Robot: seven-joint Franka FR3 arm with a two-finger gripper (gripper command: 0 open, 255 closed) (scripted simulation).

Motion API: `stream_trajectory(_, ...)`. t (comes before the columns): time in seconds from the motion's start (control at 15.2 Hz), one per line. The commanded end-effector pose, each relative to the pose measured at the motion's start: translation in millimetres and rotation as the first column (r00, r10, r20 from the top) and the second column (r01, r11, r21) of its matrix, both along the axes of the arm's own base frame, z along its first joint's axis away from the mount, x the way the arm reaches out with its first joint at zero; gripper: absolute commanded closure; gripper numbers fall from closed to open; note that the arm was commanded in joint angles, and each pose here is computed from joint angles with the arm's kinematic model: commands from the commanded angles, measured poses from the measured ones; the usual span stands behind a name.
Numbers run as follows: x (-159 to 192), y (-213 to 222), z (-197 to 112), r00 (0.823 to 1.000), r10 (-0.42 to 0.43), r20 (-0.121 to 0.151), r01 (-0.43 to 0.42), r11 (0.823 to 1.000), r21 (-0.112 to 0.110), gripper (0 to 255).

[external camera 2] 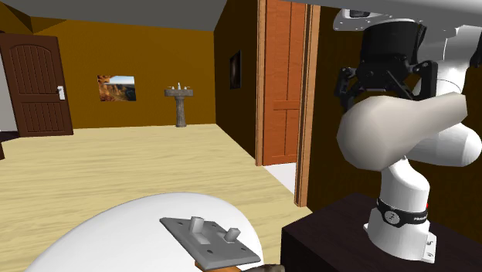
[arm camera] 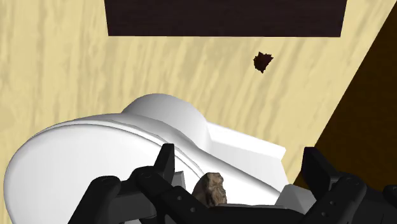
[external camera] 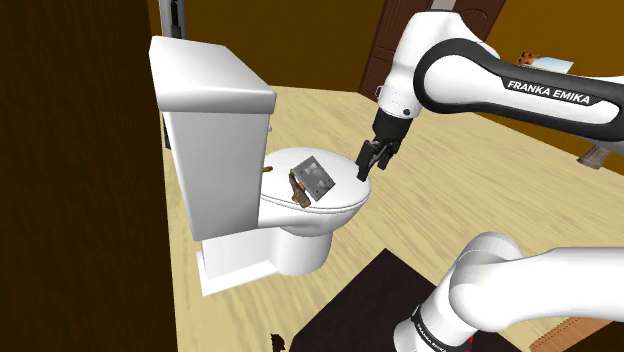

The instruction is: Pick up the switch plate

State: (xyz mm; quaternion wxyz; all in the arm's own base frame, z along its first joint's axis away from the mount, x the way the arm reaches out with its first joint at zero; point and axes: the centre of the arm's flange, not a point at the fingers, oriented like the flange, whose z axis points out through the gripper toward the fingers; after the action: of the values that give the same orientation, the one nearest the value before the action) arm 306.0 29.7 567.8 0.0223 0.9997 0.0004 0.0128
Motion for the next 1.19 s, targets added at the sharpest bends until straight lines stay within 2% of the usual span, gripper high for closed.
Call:
stream_trajectory(0.0,0.0,0.0,0.0,1.000,0.000,0.000,0.000,1.000,0.000,0)
stream_trajectory(0.53,49.3,-32.1,-71.5,0.993,0.049,0.111,-0.041,0.996,-0.075,0)
stream_trajectory(1.12,115.6,-71.1,-141.7,0.967,0.113,0.229,-0.076,0.983,-0.164,0)
